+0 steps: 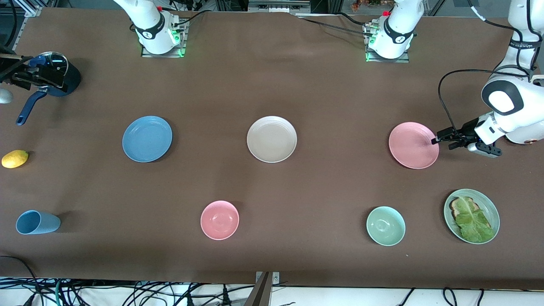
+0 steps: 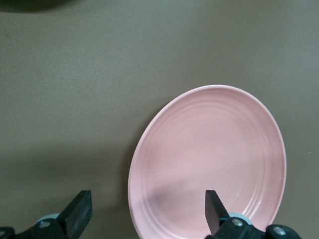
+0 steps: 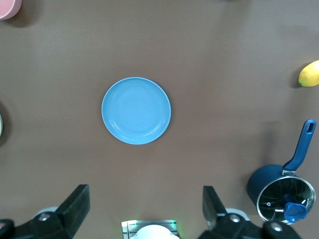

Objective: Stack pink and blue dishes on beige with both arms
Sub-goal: 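Lower the left gripper and close it on the pink plate rim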

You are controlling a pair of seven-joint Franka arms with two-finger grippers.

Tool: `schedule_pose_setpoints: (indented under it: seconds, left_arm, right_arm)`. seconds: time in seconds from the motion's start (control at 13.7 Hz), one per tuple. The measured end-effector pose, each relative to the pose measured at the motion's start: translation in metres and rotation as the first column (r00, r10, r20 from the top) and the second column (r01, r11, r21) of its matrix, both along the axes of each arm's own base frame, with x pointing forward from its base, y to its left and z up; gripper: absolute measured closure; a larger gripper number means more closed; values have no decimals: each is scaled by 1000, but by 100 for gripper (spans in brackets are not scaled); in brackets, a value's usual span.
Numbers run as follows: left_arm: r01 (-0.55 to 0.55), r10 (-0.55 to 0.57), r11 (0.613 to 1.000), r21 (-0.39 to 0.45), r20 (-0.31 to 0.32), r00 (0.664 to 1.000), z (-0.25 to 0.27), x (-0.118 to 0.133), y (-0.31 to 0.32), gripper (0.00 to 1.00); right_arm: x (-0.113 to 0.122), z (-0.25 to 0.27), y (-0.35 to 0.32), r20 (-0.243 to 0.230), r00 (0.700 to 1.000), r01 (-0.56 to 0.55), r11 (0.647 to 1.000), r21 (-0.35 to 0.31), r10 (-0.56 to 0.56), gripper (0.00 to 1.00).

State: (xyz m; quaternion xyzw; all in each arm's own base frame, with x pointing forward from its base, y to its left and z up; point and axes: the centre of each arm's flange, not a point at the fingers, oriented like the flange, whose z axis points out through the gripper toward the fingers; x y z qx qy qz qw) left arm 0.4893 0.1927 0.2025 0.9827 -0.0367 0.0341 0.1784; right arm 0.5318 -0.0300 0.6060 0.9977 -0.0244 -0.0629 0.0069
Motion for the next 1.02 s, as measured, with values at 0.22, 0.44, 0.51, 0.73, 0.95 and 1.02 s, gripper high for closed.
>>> schedule_pose_setpoints:
  seconds: [0.22, 0.44, 0.51, 0.73, 0.95, 1.02]
  left_arm:
    - [0, 0, 1000, 12, -3, 1000, -7, -7, -1, 0]
    - [-4, 4, 1000, 25, 1, 1000, -10, -11, -1, 0]
    - [-4, 4, 1000, 25, 0, 1000, -10, -11, -1, 0]
    - [-8, 8, 999, 34, 4, 1000, -13, -11, 0, 0]
    - [-11, 11, 999, 44, 4, 1000, -20, -11, 0, 2]
    - [-9, 9, 999, 45, 4, 1000, -20, -10, -1, 2]
  right_arm:
    - [0, 0, 0, 0, 1000, 0, 1000, 0, 0, 0]
    - [0, 0, 0, 0, 1000, 0, 1000, 0, 0, 0]
    - [0, 0, 0, -1, 1000, 0, 1000, 0, 0, 0]
    - [0, 0, 0, -1, 1000, -1, 1000, 1, 1, 0]
    - [0, 0, 0, -1, 1000, -1, 1000, 1, 1, 0]
    - [0, 0, 0, -1, 1000, -1, 1000, 1, 1, 0]
